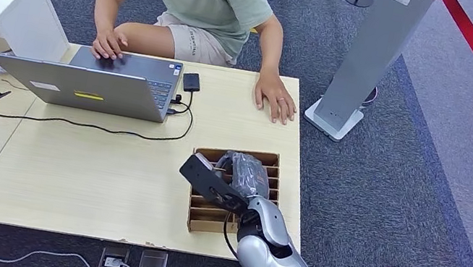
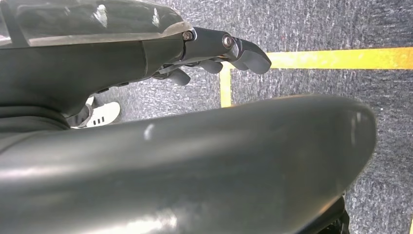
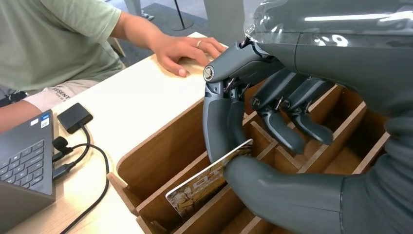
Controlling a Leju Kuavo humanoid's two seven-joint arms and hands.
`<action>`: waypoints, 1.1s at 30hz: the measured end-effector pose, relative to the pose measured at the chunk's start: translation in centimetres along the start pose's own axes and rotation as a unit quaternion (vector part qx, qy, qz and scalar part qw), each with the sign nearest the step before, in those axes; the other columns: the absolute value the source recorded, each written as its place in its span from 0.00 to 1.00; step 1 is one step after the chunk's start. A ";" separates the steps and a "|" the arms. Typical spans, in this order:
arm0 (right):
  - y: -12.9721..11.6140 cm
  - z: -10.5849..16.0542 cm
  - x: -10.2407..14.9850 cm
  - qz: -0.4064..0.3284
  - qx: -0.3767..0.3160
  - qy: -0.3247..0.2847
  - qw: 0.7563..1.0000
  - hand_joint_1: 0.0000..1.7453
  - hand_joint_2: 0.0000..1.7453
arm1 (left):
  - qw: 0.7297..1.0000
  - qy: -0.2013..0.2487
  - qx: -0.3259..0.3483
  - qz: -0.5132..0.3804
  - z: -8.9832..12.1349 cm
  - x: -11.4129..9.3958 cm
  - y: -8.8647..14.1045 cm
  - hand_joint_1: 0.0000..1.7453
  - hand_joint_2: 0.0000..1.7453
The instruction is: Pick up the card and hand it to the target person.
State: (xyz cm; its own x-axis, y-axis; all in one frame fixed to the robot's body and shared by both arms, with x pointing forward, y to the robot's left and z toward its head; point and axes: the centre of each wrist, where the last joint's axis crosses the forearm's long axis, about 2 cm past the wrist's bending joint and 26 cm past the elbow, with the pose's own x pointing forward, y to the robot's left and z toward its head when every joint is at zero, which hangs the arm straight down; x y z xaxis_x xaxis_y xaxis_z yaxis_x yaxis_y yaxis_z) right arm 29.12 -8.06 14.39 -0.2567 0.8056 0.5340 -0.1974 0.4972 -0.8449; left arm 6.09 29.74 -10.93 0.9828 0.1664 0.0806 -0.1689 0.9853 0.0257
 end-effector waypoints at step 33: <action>-2.1 2.2 -0.7 -0.069 -0.209 -0.144 0.965 1.00 1.00 | 1.000 -0.015 0.007 -0.004 0.0 -0.1 0.0 0.00 0.00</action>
State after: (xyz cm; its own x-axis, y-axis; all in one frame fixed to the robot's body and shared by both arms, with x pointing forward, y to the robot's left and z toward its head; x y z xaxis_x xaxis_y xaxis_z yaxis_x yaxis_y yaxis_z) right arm 27.62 -10.37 15.86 -0.5189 0.6297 0.5781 0.1344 0.7280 -0.6723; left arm 6.03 29.71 -10.94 0.9813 0.1573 0.1106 -0.1625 0.9859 0.0397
